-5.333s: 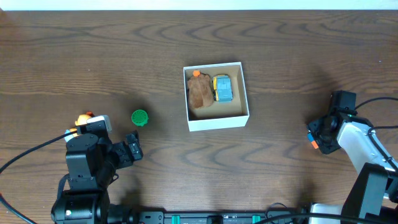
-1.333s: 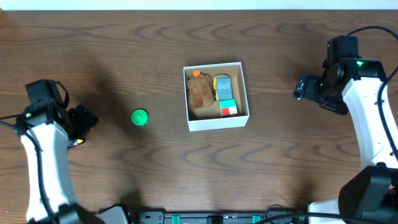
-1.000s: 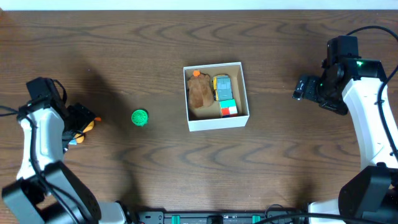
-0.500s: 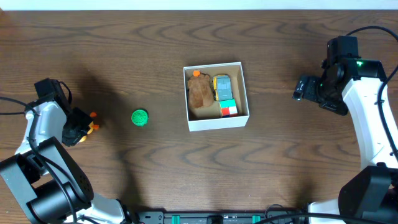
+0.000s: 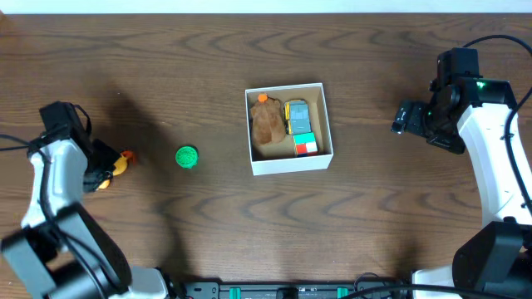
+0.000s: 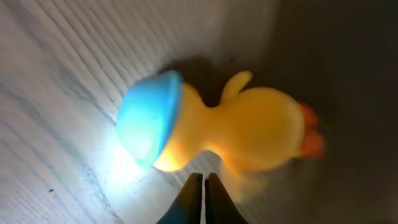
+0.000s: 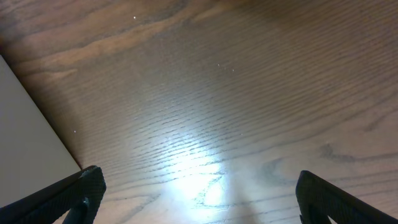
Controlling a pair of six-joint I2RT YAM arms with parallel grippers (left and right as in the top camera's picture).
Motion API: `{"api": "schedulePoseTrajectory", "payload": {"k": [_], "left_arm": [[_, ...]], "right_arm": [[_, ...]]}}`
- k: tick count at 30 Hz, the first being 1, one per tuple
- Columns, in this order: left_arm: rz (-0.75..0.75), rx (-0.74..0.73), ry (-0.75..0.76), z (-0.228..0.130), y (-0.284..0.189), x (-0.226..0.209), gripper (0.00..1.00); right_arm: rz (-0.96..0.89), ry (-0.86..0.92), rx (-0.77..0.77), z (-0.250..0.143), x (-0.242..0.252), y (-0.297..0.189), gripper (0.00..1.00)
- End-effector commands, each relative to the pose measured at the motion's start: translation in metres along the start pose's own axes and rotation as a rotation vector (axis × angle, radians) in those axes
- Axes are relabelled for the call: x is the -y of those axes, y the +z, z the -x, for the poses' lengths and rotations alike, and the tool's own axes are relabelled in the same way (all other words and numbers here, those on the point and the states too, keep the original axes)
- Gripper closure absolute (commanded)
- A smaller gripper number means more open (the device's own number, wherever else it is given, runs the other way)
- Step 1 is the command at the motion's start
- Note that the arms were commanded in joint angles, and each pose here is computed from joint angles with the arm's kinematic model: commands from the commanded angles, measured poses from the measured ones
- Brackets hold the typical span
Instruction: Pack container
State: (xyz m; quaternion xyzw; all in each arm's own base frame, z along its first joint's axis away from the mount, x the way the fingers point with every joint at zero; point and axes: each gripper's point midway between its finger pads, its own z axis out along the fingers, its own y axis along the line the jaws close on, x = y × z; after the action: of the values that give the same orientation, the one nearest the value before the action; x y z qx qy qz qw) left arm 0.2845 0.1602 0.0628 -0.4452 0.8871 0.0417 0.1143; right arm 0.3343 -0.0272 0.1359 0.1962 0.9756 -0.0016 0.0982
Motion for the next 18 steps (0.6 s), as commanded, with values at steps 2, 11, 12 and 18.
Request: {"api": "schedulePoseTrajectory", "payload": {"k": [2,11,12,18], "left_arm": [[-0.074,0.141,0.086,0.01,-0.051,0.019,0.94],[-0.188,0.347,0.456,-0.028,-0.126,0.082,0.94],[-0.181,0.347,0.458,-0.028,-0.126,0.082,0.94],[-0.123,0.297,0.351,-0.014,-0.105,0.062,0.78]], "right_arm": [[-0.002,-0.01,-0.016,-0.002,0.001,0.005,0.01],[0.0,-0.01,-0.011,0.0,0.001,0.005,0.01],[-0.001,-0.01,-0.012,-0.001,0.001,0.005,0.01],[-0.001,-0.01,-0.012,-0.001,0.001,0.005,0.01]]}}
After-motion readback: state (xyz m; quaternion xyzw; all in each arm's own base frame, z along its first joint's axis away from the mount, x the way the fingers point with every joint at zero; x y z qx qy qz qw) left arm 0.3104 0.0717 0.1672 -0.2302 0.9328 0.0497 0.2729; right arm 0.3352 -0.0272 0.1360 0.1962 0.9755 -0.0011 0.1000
